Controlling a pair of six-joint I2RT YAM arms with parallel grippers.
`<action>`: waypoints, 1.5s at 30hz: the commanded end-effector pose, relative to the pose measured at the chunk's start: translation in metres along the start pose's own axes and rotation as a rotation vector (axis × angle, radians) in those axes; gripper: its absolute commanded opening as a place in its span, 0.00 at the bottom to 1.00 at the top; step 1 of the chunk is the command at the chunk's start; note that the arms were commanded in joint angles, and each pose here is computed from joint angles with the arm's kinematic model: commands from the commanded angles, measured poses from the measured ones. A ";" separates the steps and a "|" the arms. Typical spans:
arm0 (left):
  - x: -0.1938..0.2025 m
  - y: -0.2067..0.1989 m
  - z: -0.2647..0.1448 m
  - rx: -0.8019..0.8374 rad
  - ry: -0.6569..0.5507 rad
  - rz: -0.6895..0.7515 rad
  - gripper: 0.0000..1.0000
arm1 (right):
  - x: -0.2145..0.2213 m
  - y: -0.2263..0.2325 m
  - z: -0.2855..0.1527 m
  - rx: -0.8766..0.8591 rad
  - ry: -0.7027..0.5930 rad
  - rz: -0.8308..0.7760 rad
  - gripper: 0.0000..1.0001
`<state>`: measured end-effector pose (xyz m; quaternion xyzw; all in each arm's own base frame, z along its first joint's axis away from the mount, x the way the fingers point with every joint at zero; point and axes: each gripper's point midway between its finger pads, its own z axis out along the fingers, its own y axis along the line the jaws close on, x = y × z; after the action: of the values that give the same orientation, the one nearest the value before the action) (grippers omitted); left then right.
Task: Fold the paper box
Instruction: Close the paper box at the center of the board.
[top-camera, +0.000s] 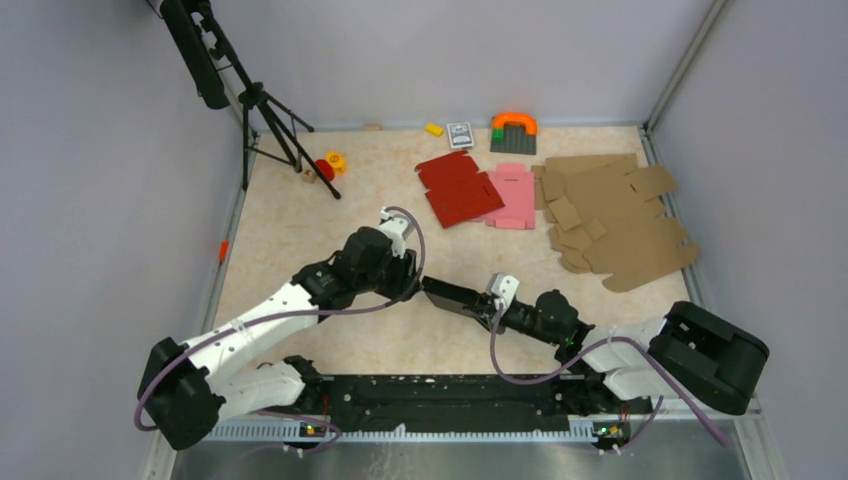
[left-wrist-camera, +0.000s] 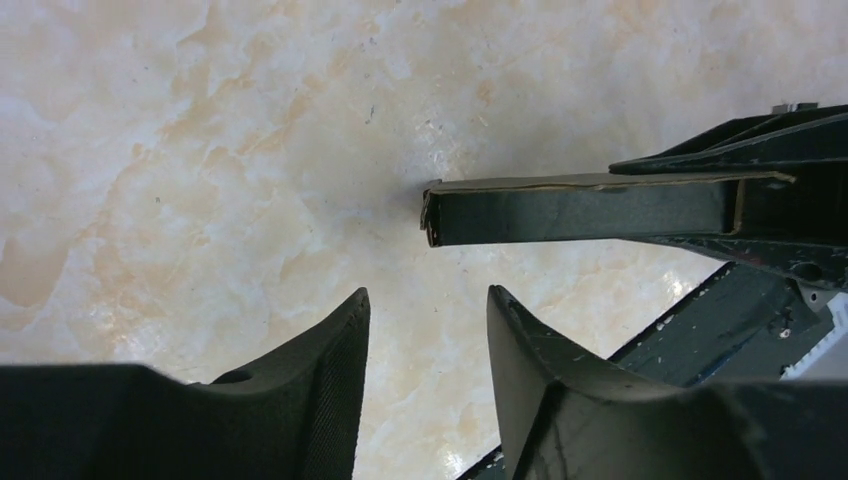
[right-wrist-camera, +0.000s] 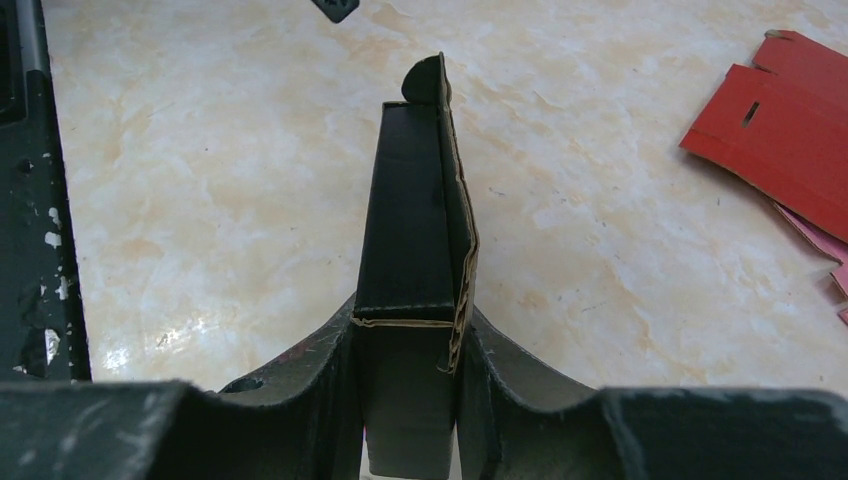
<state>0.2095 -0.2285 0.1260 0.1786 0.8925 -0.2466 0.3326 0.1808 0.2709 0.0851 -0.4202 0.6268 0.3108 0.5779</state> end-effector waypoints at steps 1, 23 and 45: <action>-0.032 -0.008 -0.009 0.029 -0.084 -0.014 0.52 | -0.006 0.004 0.000 -0.028 -0.028 -0.018 0.18; -0.036 0.001 0.033 0.046 0.056 -0.445 0.48 | -0.004 0.008 0.002 -0.053 -0.036 -0.025 0.13; 0.002 -0.003 0.033 0.039 0.221 -0.526 0.32 | -0.004 0.010 0.001 -0.064 -0.041 -0.025 0.13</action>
<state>0.2315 -0.2518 0.1068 -0.0267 0.9274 -0.3294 0.1753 0.1741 0.2771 0.0838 -0.4365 0.6128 0.3273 0.5716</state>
